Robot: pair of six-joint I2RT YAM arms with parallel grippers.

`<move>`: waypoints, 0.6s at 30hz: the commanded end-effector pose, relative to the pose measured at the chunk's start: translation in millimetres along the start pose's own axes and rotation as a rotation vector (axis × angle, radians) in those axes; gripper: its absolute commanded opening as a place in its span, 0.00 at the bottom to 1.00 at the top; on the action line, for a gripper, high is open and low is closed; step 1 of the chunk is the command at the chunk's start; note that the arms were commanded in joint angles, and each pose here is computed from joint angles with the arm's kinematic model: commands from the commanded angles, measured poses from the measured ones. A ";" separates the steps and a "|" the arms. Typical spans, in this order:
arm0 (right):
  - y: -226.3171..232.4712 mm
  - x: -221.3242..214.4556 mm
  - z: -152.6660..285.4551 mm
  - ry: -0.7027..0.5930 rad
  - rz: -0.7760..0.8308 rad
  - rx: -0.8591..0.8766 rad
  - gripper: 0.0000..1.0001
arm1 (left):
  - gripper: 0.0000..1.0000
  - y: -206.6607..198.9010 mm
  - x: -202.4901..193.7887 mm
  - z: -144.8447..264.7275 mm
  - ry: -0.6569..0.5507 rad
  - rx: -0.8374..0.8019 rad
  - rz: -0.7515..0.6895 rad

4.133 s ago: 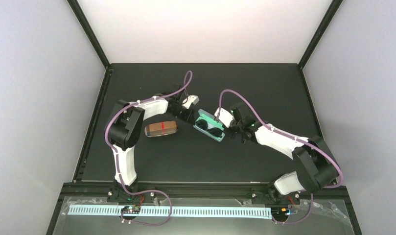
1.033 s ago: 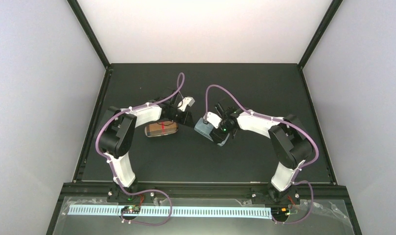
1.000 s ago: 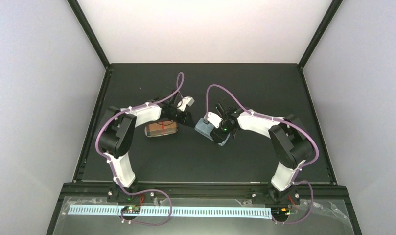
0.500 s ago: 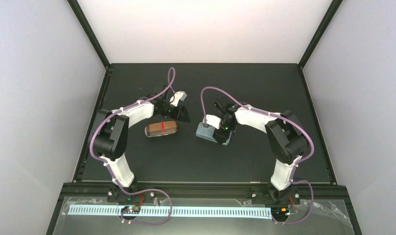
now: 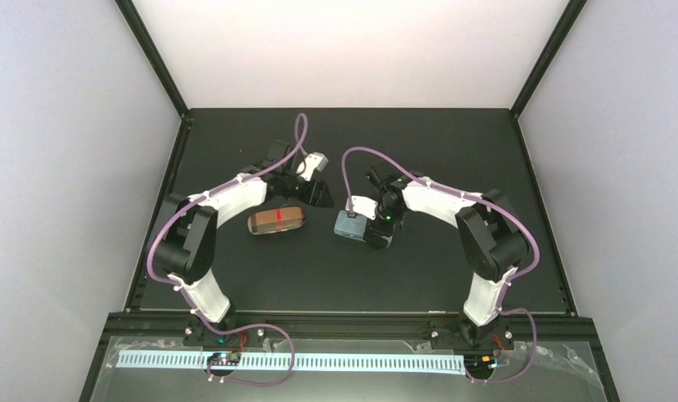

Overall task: Organize the sunglasses
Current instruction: Close the sunglasses case at the center of the board.

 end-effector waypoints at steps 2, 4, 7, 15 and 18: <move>-3.7 4.7 28.6 -0.104 -0.072 -0.004 1.00 | 0.69 -24.7 -11.0 -24.2 0.042 -0.054 -0.024; -3.8 0.4 33.3 -0.117 -0.099 0.008 1.00 | 0.70 -27.9 -16.6 -30.5 0.063 -0.051 -0.030; -3.3 -5.8 36.0 -0.130 -0.138 0.032 1.00 | 0.71 -28.9 -28.0 -40.3 0.094 -0.043 -0.033; -12.9 -19.0 17.1 -0.106 -0.246 0.068 0.98 | 0.71 -27.5 -56.5 -57.1 0.181 -0.012 -0.045; -10.3 -23.3 11.2 -0.096 -0.260 0.080 0.97 | 0.69 -26.2 -66.0 -62.3 0.215 -0.009 -0.039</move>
Point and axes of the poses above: each gripper's point midway between its finger pads, its own z axis back along the fingers, its own y axis along the line the jaws close on, x = y × z, the point moved 1 cm from there along z, back along the fingers, and after that the axes turned 3 degrees about -z, right-handed, at the moved point
